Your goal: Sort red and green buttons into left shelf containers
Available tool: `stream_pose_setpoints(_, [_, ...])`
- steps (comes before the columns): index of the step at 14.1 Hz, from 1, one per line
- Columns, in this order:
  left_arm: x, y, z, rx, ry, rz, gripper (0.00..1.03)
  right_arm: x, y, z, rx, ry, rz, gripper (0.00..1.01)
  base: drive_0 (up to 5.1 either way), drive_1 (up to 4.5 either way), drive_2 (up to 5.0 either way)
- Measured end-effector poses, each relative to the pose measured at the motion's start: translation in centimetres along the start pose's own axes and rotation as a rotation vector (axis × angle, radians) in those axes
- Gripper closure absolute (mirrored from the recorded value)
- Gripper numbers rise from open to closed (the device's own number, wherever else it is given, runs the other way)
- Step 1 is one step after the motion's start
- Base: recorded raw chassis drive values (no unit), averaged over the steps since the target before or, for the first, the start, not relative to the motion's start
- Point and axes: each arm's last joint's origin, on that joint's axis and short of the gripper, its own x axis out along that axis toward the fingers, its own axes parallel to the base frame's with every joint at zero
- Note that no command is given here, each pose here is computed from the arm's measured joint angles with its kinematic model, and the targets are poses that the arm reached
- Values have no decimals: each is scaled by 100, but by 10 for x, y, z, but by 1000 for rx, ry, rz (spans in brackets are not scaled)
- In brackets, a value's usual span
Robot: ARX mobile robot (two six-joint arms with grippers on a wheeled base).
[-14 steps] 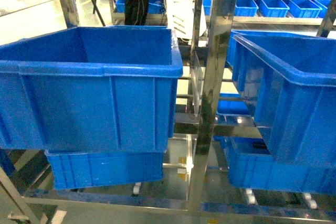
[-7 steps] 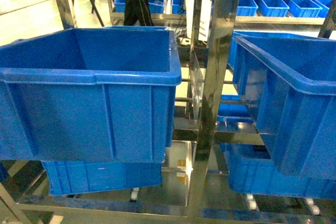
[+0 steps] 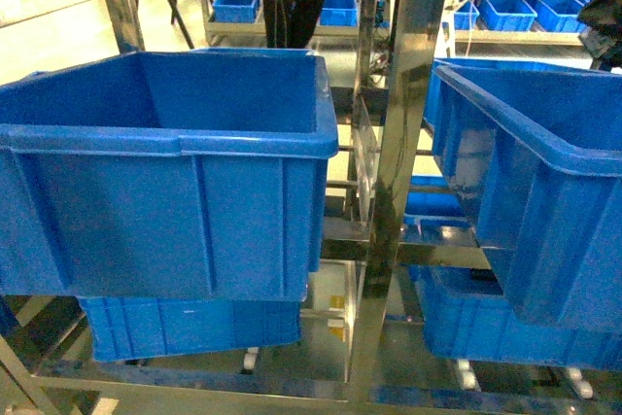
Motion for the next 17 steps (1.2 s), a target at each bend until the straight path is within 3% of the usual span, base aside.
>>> stream_pose_setpoints(2, [0, 0, 0, 0, 0, 0, 77, -3, -13, 4, -50, -5, -84, 74, 0, 0, 0])
stream_pose_setpoints(3, [0, 0, 0, 0, 0, 0, 77, 4, -26, 2, -79, 23, -128, 74, 0, 0, 0])
stream_pose_setpoints(7, [0, 0, 0, 0, 0, 1, 77, 30, -73, -8, -114, 127, -221, 74, 0, 0, 0])
stream_pose_setpoints(8, [0, 0, 0, 0, 0, 0, 77, 35, -81, -3, -142, 115, -246, 74, 0, 0, 0])
stream_pose_setpoints(10, [0, 0, 0, 0, 0, 0, 77, 43, -77, 1, -181, 82, -255, 74, 0, 0, 0])
stream_pose_setpoints(12, [0, 0, 0, 0, 0, 0, 77, 47, -68, 0, -200, 55, -269, 48, 0, 0, 0])
stream_pose_setpoints(15, [0, 0, 0, 0, -1, 0, 77, 34, -55, 5, -200, 7, -249, 11, 0, 0, 0])
stream_pose_setpoints(16, [0, 0, 0, 0, 0, 0, 77, 18, -48, 6, -185, 3, -247, 1, 0, 0, 0])
stream_pose_setpoints(17, [0, 0, 0, 0, 0, 0, 77, 1, -40, 6, -171, -4, -231, 4, 0, 0, 0])
